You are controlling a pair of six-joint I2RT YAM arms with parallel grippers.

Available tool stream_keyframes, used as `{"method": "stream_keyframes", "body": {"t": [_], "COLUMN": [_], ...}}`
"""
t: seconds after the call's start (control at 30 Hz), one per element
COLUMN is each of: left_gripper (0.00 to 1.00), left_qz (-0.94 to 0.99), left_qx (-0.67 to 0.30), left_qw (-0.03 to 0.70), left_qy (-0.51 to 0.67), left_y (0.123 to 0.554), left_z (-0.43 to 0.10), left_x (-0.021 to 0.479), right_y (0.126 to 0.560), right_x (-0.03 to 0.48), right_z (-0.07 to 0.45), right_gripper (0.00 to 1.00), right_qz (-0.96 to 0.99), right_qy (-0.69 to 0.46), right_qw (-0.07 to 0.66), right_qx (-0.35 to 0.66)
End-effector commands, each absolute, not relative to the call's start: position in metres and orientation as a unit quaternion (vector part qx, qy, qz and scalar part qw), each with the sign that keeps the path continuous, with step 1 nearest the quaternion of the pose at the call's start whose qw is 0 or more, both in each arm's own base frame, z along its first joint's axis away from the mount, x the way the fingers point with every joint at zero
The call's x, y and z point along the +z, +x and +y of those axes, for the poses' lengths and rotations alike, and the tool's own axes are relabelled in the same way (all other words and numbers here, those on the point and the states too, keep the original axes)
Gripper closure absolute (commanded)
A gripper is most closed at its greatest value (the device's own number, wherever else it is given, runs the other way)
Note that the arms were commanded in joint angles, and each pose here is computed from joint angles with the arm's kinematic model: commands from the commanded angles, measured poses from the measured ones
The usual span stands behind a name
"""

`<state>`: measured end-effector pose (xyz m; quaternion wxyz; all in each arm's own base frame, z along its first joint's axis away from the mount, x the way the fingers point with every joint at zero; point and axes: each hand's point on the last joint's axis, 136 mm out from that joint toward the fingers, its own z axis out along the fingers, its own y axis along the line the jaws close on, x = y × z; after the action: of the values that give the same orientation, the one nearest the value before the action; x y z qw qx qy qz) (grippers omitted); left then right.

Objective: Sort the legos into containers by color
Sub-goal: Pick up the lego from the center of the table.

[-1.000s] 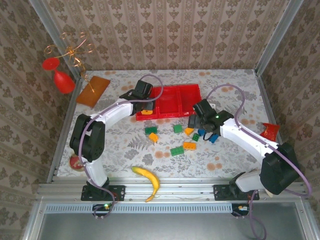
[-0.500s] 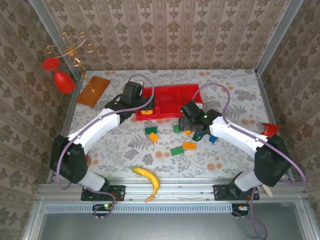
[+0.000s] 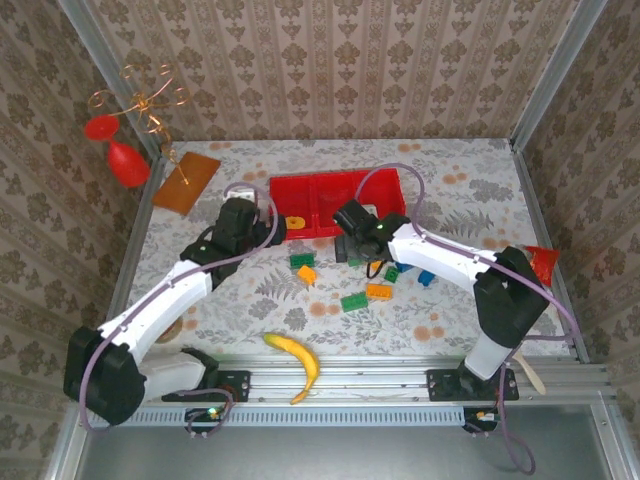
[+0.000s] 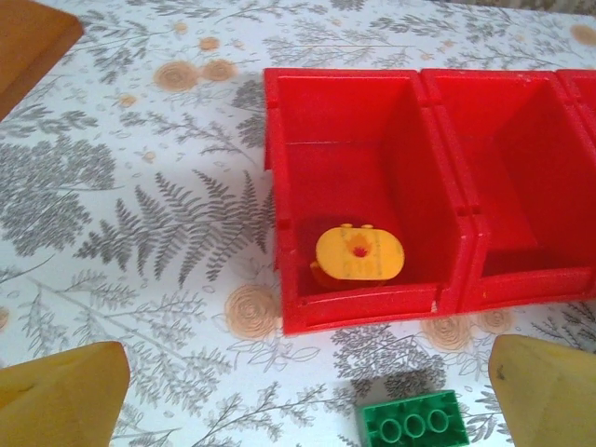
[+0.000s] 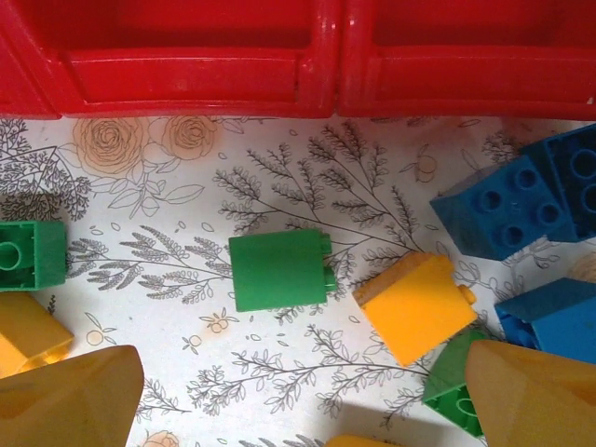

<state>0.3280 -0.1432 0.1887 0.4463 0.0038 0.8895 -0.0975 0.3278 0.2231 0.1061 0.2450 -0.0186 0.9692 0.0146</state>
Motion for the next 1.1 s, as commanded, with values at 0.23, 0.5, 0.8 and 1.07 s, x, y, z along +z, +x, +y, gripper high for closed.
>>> {"method": "stream_keyframes", "body": {"t": [0.23, 0.5, 0.8, 1.07], "left_gripper": [0.0, 0.0, 0.0, 0.0], "left_qz": [0.884, 0.888, 0.892, 0.895], "left_qx": [-0.099, -0.11, -0.109, -0.111], "left_qw": [0.453, 0.441, 0.432, 0.425], "left_qy": [-0.059, -0.065, -0.078, -0.079], "left_y": [0.316, 0.315, 0.32, 0.321], "left_z": [-0.112, -0.112, -0.105, -0.106], "left_x": [0.182, 0.174, 0.168, 0.164], "right_y": [0.326, 0.332, 0.336, 0.341], "right_x": [0.09, 0.081, 0.063, 0.05], "right_z": [0.239, 0.241, 0.235, 0.24], "right_gripper": [0.11, 0.14, 0.17, 0.23], "right_qz": [0.978, 0.98, 0.983, 0.984], "right_qy": [-0.048, -0.06, -0.062, -0.071], "right_qw": [0.205, 0.191, 0.166, 0.156], "right_qx": [0.008, -0.017, -0.041, -0.038]}}
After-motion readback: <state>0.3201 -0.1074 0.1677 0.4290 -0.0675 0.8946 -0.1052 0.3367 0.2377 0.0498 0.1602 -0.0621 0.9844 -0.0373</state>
